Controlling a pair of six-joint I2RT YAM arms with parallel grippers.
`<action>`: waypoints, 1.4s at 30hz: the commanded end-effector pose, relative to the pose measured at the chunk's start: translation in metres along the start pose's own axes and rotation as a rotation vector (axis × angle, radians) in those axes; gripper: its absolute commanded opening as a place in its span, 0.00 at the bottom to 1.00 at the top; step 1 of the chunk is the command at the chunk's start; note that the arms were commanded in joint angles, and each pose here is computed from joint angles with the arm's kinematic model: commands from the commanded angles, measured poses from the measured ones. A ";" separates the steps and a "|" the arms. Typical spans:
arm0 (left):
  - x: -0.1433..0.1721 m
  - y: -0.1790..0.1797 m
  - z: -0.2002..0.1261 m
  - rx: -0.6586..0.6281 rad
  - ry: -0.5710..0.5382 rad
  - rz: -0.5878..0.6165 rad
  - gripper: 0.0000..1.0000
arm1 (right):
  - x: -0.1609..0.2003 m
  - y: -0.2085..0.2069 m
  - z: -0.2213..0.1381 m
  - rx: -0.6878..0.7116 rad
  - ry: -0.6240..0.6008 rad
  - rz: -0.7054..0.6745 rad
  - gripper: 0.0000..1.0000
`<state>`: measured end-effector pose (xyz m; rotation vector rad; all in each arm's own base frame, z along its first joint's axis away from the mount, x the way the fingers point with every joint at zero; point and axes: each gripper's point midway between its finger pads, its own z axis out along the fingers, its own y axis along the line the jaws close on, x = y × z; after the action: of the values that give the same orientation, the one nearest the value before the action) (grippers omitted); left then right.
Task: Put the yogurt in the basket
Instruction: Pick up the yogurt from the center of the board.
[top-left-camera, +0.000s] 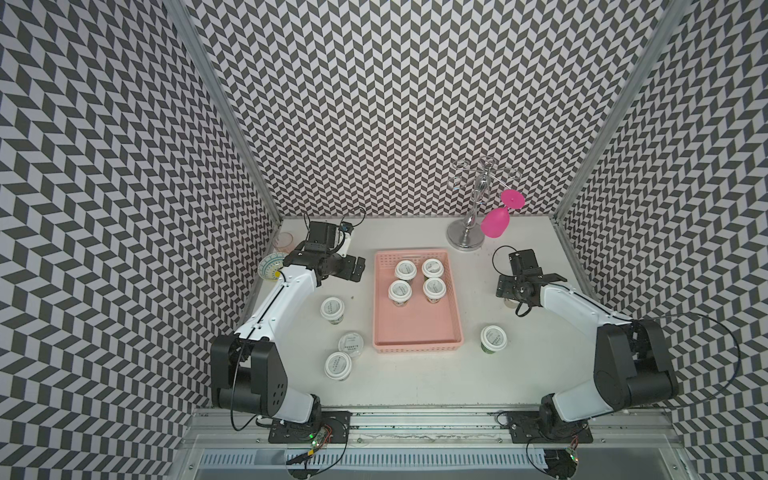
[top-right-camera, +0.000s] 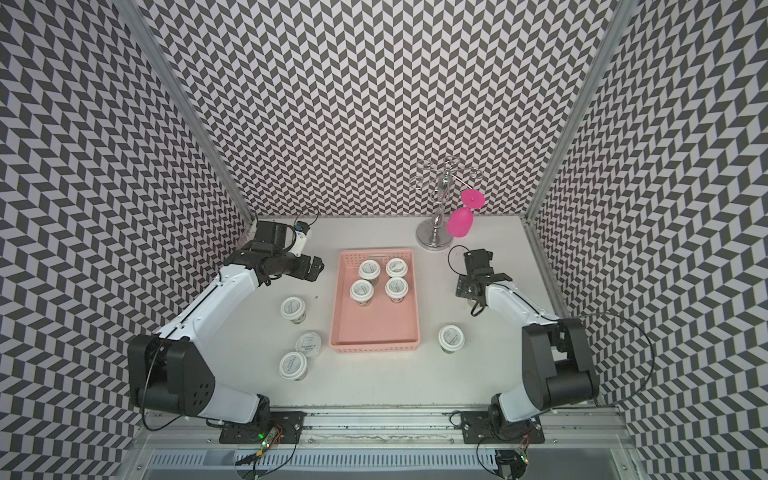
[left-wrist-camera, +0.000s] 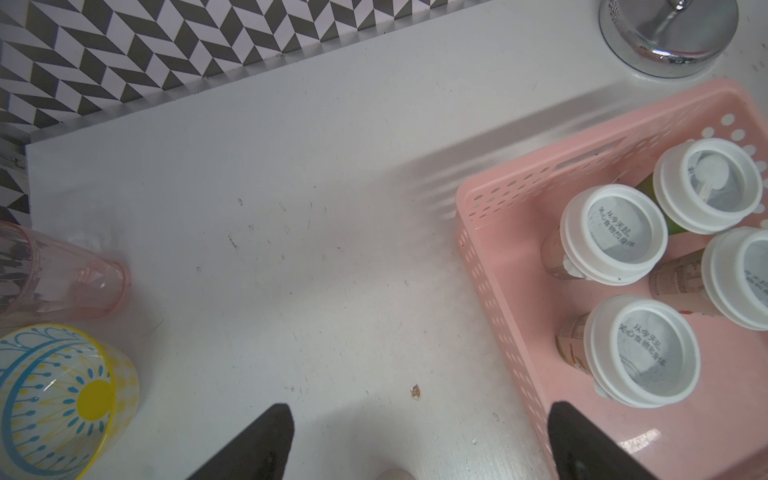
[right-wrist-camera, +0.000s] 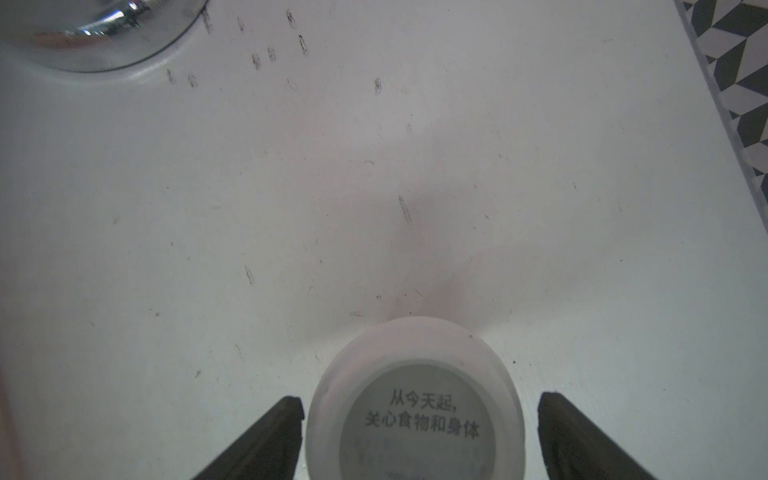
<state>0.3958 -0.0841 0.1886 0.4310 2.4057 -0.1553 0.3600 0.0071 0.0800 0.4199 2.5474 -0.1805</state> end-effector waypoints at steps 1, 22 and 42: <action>-0.004 0.000 -0.006 0.007 -0.031 -0.011 0.99 | -0.006 0.001 0.002 -0.007 -0.011 0.020 0.88; -0.003 0.001 -0.005 0.006 -0.029 -0.014 0.99 | -0.004 0.003 0.004 -0.020 0.001 0.019 0.83; -0.003 0.003 -0.007 0.005 -0.034 -0.022 0.99 | -0.011 0.010 -0.010 -0.059 -0.019 0.008 0.82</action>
<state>0.3944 -0.0800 0.1835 0.4048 2.4216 -0.1609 0.3597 0.0109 0.0761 0.4155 2.5675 -0.1433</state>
